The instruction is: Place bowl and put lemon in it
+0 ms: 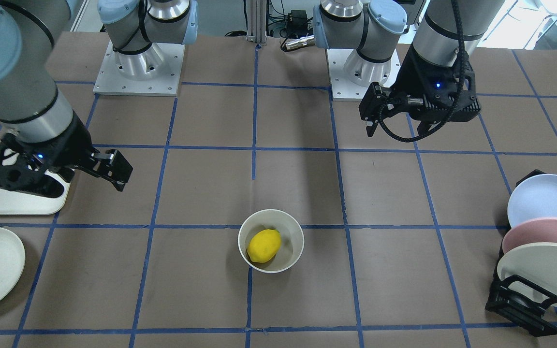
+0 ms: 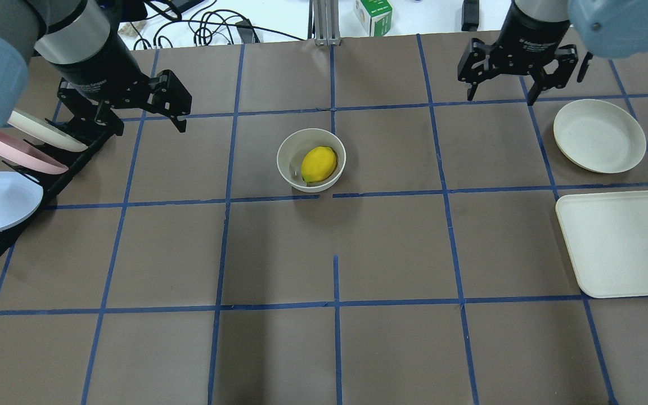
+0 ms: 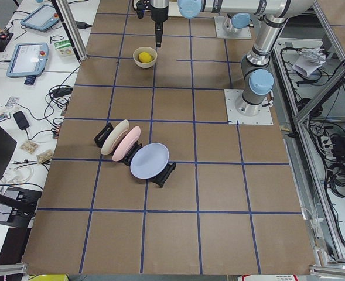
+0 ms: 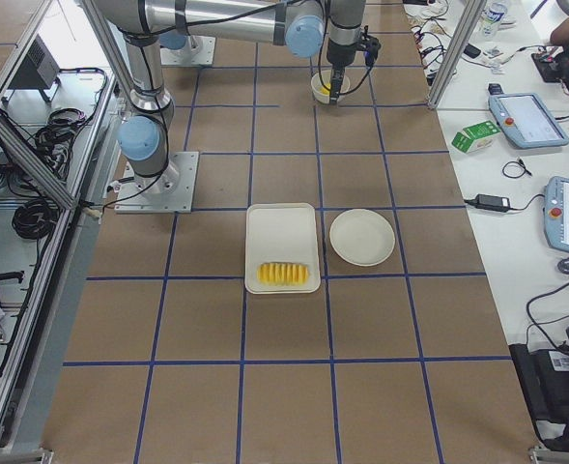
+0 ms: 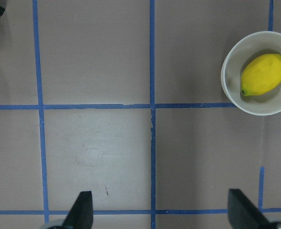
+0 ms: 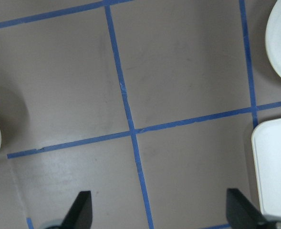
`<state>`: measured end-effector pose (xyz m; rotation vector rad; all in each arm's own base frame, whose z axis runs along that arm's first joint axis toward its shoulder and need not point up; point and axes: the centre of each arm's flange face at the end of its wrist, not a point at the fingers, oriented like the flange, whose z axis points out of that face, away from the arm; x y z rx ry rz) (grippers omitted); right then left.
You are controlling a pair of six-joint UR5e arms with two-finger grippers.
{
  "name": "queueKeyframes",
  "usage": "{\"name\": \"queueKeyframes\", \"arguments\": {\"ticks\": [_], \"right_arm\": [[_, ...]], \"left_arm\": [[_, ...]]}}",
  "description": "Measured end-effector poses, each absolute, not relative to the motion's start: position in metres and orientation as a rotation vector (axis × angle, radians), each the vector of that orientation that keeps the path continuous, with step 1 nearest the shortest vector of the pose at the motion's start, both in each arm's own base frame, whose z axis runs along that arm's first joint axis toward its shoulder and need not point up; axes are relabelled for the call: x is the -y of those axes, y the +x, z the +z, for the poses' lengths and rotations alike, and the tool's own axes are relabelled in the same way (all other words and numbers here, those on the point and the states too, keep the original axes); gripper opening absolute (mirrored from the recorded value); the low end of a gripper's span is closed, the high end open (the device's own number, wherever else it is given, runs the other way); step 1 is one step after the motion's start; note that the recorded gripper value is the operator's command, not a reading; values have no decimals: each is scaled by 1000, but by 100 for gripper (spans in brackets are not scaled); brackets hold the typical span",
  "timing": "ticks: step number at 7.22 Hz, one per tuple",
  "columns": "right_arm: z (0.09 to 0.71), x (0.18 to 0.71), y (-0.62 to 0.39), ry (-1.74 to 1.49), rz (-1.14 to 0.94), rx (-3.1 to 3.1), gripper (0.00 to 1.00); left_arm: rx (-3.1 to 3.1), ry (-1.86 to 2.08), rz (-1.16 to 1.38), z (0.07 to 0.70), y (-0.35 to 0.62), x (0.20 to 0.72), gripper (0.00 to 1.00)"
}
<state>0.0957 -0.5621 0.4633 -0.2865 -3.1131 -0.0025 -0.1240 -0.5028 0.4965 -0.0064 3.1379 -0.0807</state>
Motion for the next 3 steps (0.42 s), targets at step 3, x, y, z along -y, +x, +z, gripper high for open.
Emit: {"name": "queueKeyframes", "arguments": {"ticks": [3], "right_arm": [[479, 511, 100, -292, -71, 3120, 100]], "left_arm": [[-3125, -23, -93, 504, -121, 504, 100]]}}
